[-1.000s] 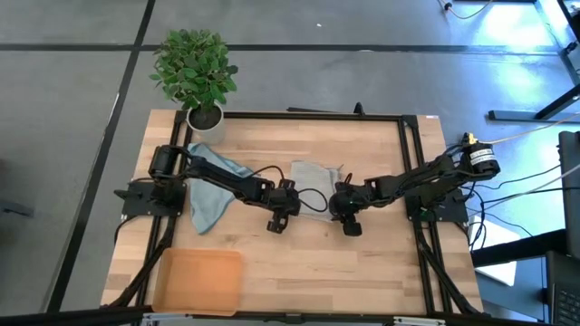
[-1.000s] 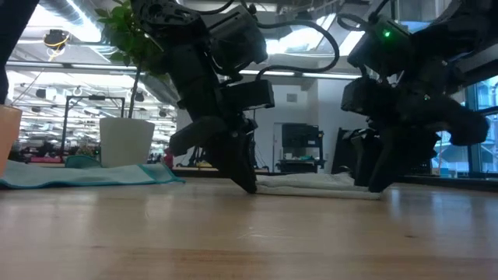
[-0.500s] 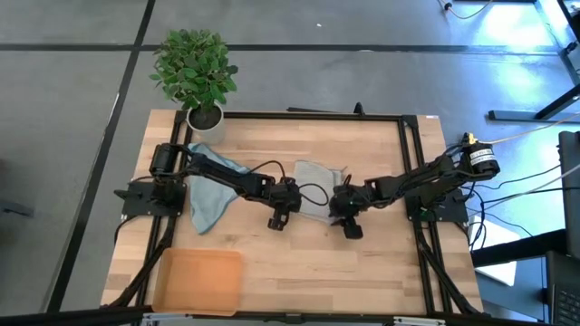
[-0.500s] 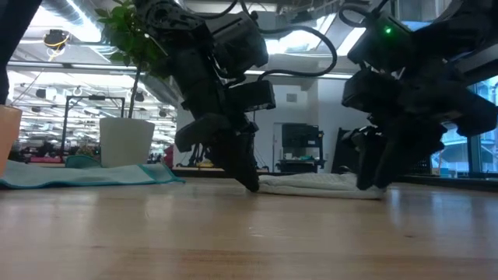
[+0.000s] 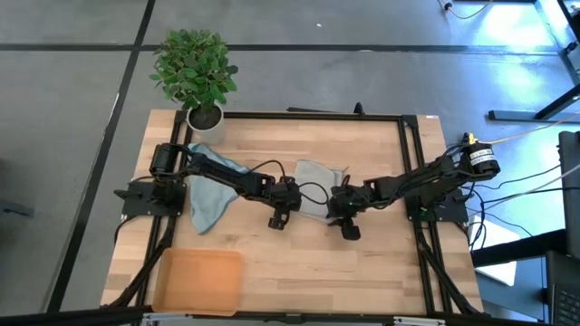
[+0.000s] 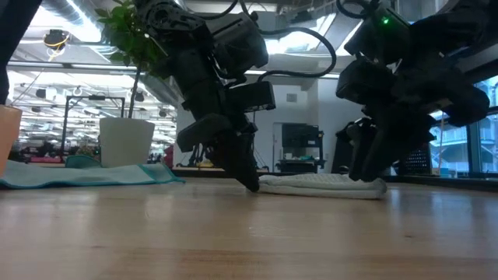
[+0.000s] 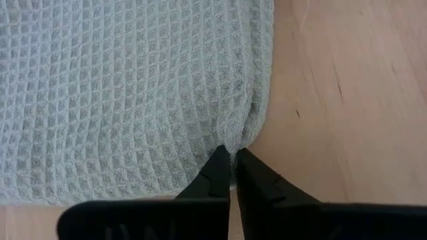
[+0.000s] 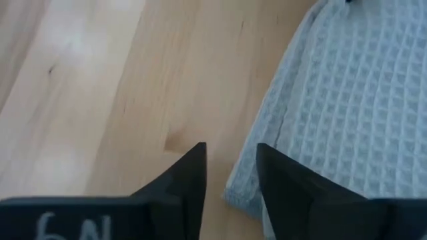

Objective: Roll microfiber towels into tight, uniform cylinder then place into a basket
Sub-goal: Roll the gray microfiber towel

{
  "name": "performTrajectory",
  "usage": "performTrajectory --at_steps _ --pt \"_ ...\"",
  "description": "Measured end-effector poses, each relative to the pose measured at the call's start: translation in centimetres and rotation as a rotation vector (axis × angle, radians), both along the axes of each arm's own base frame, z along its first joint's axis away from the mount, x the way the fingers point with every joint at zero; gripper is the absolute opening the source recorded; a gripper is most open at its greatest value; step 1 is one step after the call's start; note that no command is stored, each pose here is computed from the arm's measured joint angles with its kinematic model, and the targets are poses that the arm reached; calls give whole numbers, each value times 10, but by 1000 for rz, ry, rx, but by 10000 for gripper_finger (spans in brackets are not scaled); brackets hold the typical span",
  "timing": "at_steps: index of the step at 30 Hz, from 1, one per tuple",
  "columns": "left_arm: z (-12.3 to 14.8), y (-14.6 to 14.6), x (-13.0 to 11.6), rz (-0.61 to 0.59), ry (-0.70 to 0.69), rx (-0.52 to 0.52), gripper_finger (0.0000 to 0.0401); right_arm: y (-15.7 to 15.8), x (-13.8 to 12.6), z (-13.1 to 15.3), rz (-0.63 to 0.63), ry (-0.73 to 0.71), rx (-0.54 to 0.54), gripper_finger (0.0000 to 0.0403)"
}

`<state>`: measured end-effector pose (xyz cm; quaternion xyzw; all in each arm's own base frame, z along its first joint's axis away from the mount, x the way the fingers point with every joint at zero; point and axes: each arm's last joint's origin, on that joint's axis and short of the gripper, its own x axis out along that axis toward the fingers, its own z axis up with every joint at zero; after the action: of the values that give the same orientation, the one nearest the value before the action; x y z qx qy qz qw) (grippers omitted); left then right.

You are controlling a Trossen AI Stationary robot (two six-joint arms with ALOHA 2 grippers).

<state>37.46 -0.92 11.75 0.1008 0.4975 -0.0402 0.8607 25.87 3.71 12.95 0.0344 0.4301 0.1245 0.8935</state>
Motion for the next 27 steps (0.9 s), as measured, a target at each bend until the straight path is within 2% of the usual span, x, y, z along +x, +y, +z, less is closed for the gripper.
performTrajectory --at_steps 3,6,16,19,22,27 --pt "0 0 0 -1 0 -1 0 0 0 0 -17 6 13 111" --pt "0 0 0 -3 0 -1 0 0 0 0 -35 19 26 117" --pt "0 0 0 -5 0 -3 0 0 -1 -1 -61 41 40 201" --pt "0 0 0 -6 0 -4 0 -1 -1 -1 -114 40 12 217" --pt "0 0 0 -8 0 -8 0 -2 -1 -1 -136 37 -9 218" --pt "0 0 0 -9 1 -8 0 1 -3 -2 -157 63 29 211"
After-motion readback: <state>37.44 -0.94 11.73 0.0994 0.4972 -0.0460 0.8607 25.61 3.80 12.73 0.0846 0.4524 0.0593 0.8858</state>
